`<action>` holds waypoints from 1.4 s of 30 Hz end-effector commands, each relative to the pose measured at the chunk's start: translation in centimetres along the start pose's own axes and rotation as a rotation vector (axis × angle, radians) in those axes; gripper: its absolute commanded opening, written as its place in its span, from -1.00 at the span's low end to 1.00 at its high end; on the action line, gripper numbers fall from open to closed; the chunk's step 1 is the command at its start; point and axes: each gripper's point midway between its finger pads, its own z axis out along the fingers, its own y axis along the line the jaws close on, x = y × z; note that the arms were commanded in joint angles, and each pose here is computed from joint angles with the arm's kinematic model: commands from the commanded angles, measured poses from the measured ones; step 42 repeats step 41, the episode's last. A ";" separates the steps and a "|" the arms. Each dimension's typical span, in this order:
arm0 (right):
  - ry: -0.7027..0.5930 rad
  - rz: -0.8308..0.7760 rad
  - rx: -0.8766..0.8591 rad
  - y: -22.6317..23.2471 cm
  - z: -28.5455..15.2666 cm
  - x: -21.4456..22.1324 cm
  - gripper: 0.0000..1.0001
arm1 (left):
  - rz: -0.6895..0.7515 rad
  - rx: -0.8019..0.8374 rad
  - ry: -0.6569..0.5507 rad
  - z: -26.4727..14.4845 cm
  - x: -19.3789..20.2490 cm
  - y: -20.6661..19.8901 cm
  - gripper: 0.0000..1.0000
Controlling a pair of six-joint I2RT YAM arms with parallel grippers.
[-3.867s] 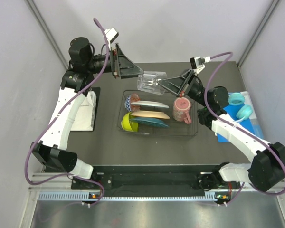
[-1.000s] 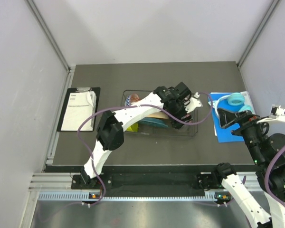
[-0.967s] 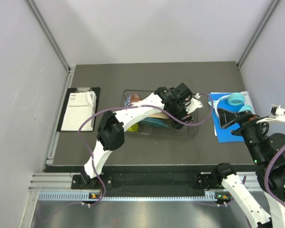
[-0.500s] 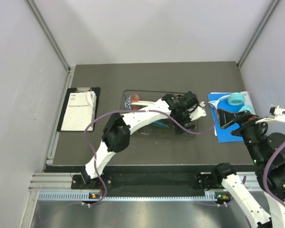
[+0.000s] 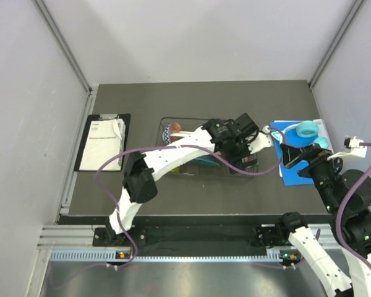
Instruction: Load the mixed dishes into the dish rack
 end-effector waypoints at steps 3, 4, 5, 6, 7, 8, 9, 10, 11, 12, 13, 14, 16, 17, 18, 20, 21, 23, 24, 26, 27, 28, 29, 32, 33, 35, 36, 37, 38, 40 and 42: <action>0.127 -0.084 0.100 -1.8 2.4 2.8 0.99 | 0.016 -0.079 -0.214 -12.3 -4.1 -0.1 0.98; 0.127 -0.101 0.107 -1.9 2.6 2.7 0.99 | 0.011 -0.119 -0.236 -13.4 -4.3 0.4 0.98; 0.131 -0.108 0.109 -1.9 2.8 2.7 1.00 | 0.002 -0.211 -0.276 -16.4 -4.4 1.8 0.98; 0.136 -0.122 0.107 -1.8 3.2 2.6 0.99 | -0.005 -0.266 -0.299 -17.5 -4.4 2.7 0.98; 0.146 -0.128 0.098 -1.6 3.4 2.7 0.99 | -0.026 -0.332 -0.361 -20.9 -4.2 3.8 0.98; 0.167 -0.146 0.094 -1.4 4.0 2.9 0.99 | -0.051 -0.392 -0.374 -22.5 -3.5 5.0 0.98; 0.176 -0.163 0.080 -1.1 4.2 2.8 1.00 | -0.075 -0.424 -0.382 -23.3 -2.7 5.8 0.98; 0.189 -0.165 0.057 -0.6 4.4 3.0 0.99 | -0.134 -0.496 -0.417 -26.5 -1.1 7.8 0.98; 0.214 -0.170 0.052 -0.3 5.0 3.3 0.99 | -0.201 -0.546 -0.397 -27.0 0.9 9.1 0.98; 0.219 -0.175 0.040 0.0 5.2 3.1 0.99 | -0.255 -0.593 -0.410 -28.2 2.4 10.4 0.98; 0.234 -0.180 0.014 0.6 5.5 3.3 0.99 | -0.324 -0.704 -0.510 -32.9 4.3 12.6 0.98; 0.249 -0.187 0.003 0.9 5.9 3.4 0.99 | -0.307 -0.728 -0.454 -31.5 7.0 12.9 0.98; 0.249 -0.190 -0.032 1.7 6.0 3.1 0.99 | -0.306 -0.910 -0.552 -36.6 9.6 12.7 0.98; 0.241 -0.189 -0.046 2.0 6.2 2.9 0.99 | -0.295 -0.924 -0.501 -35.2 11.7 12.4 0.98; 0.239 -0.188 -0.063 2.3 6.3 2.9 0.99 | -0.334 -0.983 -0.503 -36.2 13.0 12.3 0.98; 0.222 -0.184 -0.092 2.9 6.4 2.7 0.99 | -0.401 -1.007 -0.513 -36.7 15.3 11.1 0.98; 0.225 -0.178 -0.111 3.2 6.4 2.8 0.99 | -0.426 -1.018 -0.512 -36.7 16.1 10.9 0.98; 0.221 -0.180 -0.110 3.2 6.6 2.8 0.99 | -0.492 -1.019 -0.510 -36.2 18.4 10.6 0.98; 0.234 -0.180 -0.142 3.8 6.5 3.0 0.99 | -0.518 -1.031 -0.517 -36.4 19.3 10.5 0.98; 0.229 -0.192 -0.146 3.9 6.4 2.6 0.99 | -0.538 -1.011 -0.496 -35.1 20.2 10.3 0.98; 0.229 -0.195 -0.143 3.9 6.4 2.5 0.99 | -0.549 -1.017 -0.501 -35.1 20.4 10.4 0.98; 0.228 -0.200 -0.146 4.0 6.3 2.3 0.99 | -0.553 -1.010 -0.507 -34.9 20.4 10.5 0.98; 0.219 -0.205 -0.149 4.1 6.2 1.9 0.99 | -0.562 -1.008 -0.515 -34.8 20.4 10.5 0.98; 0.214 -0.204 -0.154 4.2 6.0 1.8 0.99 | -0.569 -1.000 -0.509 -34.2 20.3 10.9 0.98; 0.208 -0.204 -0.155 4.2 5.9 1.7 0.99 | -0.573 -1.000 -0.514 -34.1 20.2 11.0 0.98; 0.210 -0.200 -0.154 4.1 5.8 2.0 0.99 | -0.585 -0.987 -0.525 -33.9 20.0 11.0 0.98; 0.211 -0.199 -0.157 4.1 5.8 2.1 0.99 | -0.587 -0.980 -0.522 -33.7 20.1 10.9 0.98; 0.219 -0.200 -0.153 3.9 5.8 2.3 1.00 | -0.594 -0.972 -0.524 -33.6 20.0 10.9 0.98; 0.227 -0.202 -0.151 3.8 5.9 2.6 0.99 | -0.595 -0.970 -0.524 -33.5 20.0 10.9 0.98; 0.219 -0.204 -0.154 3.8 5.9 2.5 0.99 | -0.596 -0.969 -0.523 -33.5 20.0 11.0 0.98; 0.220 -0.205 -0.152 3.7 5.9 2.6 1.00 | -0.598 -0.973 -0.529 -33.7 19.9 11.0 0.98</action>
